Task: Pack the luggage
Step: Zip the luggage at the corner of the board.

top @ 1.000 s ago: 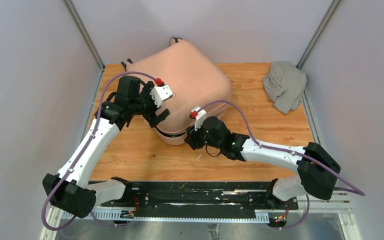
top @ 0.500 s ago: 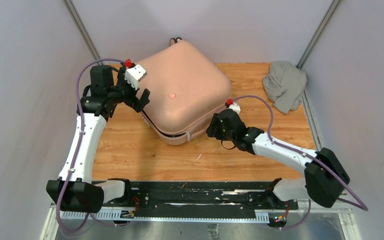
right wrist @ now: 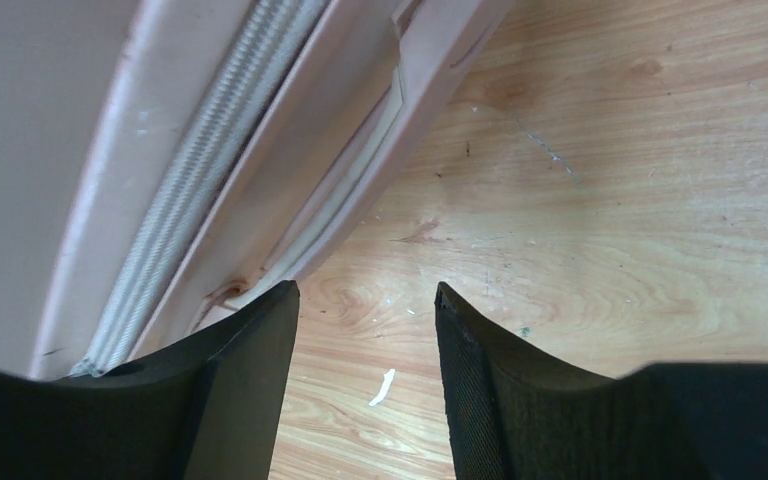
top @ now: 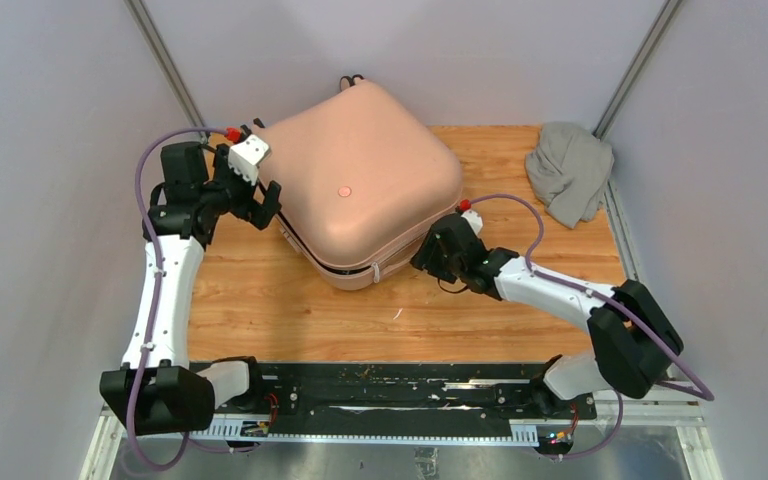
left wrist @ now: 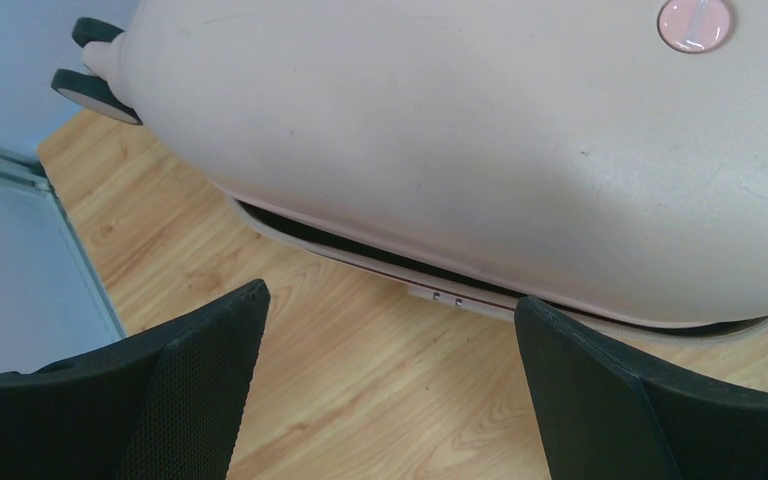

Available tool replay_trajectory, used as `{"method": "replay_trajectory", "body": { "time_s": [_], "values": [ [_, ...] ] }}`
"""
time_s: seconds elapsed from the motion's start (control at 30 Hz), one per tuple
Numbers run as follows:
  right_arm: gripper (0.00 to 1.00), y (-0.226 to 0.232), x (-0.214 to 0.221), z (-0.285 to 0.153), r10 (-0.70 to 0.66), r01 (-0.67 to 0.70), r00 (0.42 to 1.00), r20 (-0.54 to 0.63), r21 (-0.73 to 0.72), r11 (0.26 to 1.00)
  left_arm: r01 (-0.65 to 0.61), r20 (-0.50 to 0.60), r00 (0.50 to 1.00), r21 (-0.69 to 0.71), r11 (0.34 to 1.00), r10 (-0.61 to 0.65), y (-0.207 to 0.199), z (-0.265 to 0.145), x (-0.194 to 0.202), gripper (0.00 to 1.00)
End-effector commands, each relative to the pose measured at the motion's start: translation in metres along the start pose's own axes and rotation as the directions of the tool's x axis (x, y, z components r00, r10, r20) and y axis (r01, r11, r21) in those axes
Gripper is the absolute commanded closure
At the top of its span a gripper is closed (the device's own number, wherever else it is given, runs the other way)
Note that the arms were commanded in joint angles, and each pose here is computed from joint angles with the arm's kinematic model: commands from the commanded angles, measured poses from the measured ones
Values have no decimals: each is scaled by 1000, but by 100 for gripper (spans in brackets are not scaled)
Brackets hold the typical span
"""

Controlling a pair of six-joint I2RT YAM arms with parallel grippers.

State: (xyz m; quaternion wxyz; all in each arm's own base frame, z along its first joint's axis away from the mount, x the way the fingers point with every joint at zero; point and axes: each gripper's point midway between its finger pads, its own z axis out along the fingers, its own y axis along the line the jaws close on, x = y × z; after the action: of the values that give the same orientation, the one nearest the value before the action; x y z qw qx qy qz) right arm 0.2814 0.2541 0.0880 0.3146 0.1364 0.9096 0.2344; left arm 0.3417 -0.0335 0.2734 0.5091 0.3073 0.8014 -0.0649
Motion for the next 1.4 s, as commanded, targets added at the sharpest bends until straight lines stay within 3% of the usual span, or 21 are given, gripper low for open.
{"method": "replay_trajectory", "body": {
  "time_s": [0.0,0.43,0.5,0.63,0.67,0.8,0.97,1.2,1.37],
  "values": [
    [44,4,-27,-12,99,-95,989,110,-40,995,-6,27,1000,10,1000,6,-4,-2,0,0],
    [48,3,-31,29,124,-125,991,57,25,992,20,64,998,-42,999,-17,5,-9,-9,0],
    [60,3,-29,33,101,-102,994,45,30,994,22,62,998,-63,998,-18,9,-11,-11,0],
    [99,-14,-27,29,50,-51,998,27,69,996,32,53,998,-108,994,-26,21,-18,-12,0],
    [100,-26,-27,25,54,-57,998,30,89,994,38,53,998,-118,992,-32,24,-20,-12,0],
    [100,-86,-43,13,158,-166,985,66,138,976,45,51,998,-154,987,-38,42,-29,-13,0],
    [100,-118,-86,12,109,-126,989,101,173,977,-46,15,999,-146,988,49,48,-32,-10,0],
    [95,-77,-146,43,-33,37,998,-61,55,998,-244,-32,969,23,970,244,25,-20,18,0],
    [76,-53,-155,43,-142,139,983,-115,-40,990,-416,-69,903,105,903,424,32,-1,42,0]
  ]
}}
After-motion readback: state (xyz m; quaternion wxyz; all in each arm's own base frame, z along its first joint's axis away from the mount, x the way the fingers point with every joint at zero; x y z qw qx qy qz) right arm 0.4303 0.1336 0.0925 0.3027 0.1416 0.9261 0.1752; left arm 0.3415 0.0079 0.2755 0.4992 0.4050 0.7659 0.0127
